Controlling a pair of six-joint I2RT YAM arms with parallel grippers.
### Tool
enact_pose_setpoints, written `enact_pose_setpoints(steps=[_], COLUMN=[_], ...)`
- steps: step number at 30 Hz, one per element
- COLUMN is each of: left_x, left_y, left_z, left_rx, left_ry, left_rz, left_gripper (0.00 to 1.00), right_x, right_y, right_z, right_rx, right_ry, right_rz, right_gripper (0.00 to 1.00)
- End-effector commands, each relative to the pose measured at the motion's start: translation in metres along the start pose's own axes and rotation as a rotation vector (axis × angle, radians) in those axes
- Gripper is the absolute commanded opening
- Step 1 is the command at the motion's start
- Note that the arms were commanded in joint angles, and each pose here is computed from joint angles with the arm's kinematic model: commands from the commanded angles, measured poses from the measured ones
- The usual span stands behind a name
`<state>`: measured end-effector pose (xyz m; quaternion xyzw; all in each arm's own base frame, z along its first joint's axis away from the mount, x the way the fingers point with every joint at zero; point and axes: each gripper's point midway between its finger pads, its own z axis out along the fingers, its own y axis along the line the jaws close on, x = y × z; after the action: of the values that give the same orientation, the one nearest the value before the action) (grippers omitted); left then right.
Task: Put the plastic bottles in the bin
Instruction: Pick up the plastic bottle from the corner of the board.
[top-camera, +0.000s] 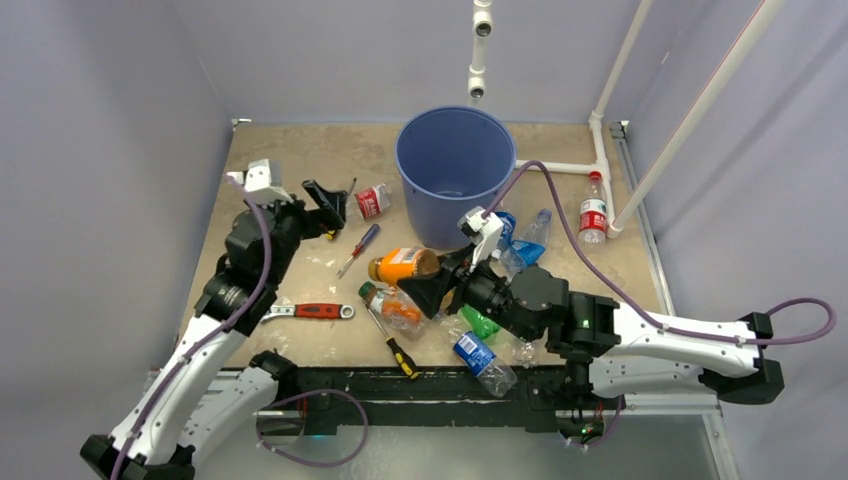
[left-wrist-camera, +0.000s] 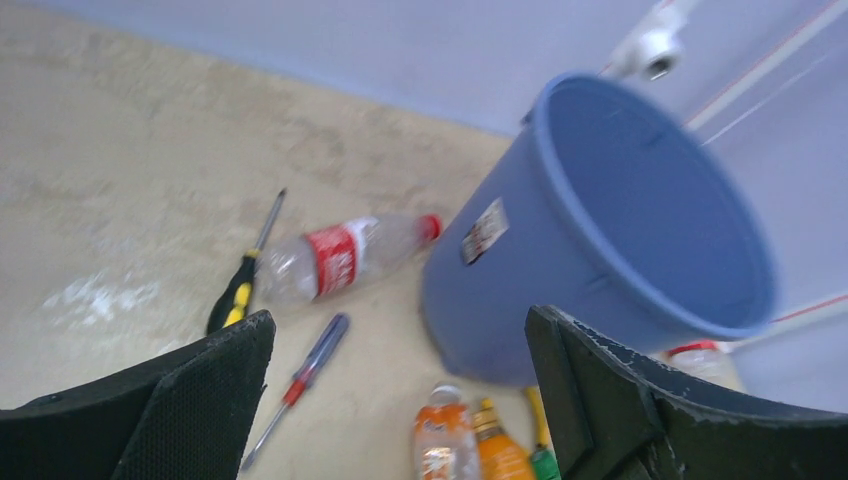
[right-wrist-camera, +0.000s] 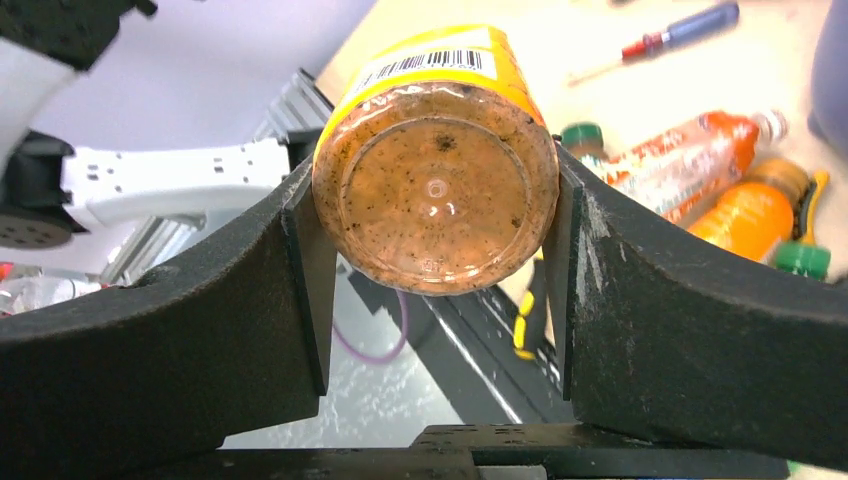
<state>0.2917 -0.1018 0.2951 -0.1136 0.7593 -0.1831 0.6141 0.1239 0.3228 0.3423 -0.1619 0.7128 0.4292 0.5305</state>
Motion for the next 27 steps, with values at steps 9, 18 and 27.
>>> enact_pose_setpoints(steps=[9, 18, 27], left_x=[-0.069, -0.077, -0.098], left_y=[-0.124, -0.171, -0.174], left_z=[-0.089, -0.137, -0.159], left_rx=[0.76, 1.192, 1.342], left_ry=[-0.229, -0.197, -0.263], left_rz=[-0.077, -0.31, -0.477], left_gripper=[0.94, 0.86, 0.88], right_x=[-0.112, -0.125, -0.127], right_y=[-0.004, 0.015, 0.006], right_z=[-0.015, -0.052, -0.054], right_rx=[-0.3, -0.516, -0.546], right_ry=[-0.473, -0.633, -0.727], right_rz=[0.17, 0.228, 0.33], right_gripper=[0.42, 0.42, 0.39])
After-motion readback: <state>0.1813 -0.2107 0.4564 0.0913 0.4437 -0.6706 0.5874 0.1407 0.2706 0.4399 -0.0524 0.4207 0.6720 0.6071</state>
